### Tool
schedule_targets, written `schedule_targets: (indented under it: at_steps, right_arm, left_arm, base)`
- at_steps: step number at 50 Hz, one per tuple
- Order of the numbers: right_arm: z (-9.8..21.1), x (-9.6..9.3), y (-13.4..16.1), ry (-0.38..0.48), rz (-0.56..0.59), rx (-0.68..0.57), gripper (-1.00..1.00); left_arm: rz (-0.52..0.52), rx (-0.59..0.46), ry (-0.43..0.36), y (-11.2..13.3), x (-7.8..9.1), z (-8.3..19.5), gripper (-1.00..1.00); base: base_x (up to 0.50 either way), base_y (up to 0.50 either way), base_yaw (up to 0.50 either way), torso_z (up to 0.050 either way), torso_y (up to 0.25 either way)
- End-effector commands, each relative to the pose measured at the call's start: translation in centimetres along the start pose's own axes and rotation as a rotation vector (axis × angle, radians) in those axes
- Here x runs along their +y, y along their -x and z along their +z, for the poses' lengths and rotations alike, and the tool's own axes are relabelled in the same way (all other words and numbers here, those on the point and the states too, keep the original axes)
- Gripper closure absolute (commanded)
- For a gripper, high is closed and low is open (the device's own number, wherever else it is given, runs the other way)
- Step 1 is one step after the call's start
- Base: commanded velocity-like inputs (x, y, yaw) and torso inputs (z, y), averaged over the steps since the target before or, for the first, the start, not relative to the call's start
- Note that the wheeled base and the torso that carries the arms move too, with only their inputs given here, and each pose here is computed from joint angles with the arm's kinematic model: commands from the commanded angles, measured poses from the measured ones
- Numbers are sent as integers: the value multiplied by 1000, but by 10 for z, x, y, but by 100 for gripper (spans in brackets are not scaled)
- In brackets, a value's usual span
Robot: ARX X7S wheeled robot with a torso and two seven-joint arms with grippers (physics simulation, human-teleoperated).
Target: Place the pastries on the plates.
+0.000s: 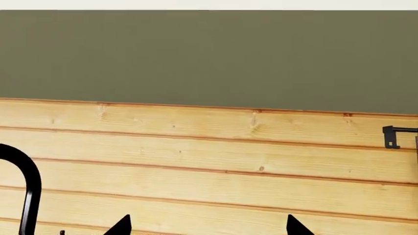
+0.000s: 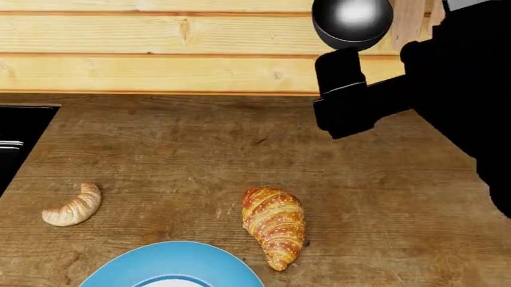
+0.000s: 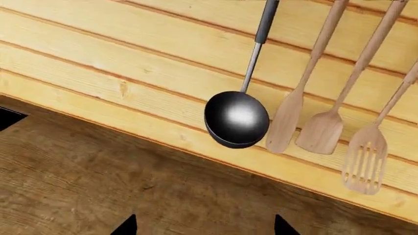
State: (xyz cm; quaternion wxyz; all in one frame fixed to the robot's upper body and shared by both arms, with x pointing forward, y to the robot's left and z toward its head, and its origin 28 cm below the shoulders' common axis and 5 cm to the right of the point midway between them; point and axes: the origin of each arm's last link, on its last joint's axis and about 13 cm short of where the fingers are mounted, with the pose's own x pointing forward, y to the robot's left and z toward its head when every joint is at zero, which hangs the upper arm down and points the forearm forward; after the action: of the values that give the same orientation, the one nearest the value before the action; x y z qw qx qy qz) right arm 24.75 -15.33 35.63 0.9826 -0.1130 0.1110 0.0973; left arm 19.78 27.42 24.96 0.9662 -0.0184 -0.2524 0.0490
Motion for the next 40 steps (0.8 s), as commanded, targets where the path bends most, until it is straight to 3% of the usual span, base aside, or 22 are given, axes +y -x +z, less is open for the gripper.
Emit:
schedule_targets:
  at_steps: [1,17,27,40]
  right_arm:
    - [22,-7,-39,47,53,191,-100]
    - [-8,-1,-80,62,137,406,-100]
    - [-14,8,-85,77,170,415,-100]
    - [14,36,-53,156,276,299,-100]
  left_arm:
    - [-3,-1,7,-3,1,-4,-100]
    - [0,4,11,4,1,-1,-100]
    - [-1,10,10,8,0,-1,-100]
    - [1,6,8,9,0,0,-100]
  base:
    - [0,0,0,0,0]
    - [0,0,0,0,0]
    - [0,0,0,0,0]
    - [0,0,0,0,0]
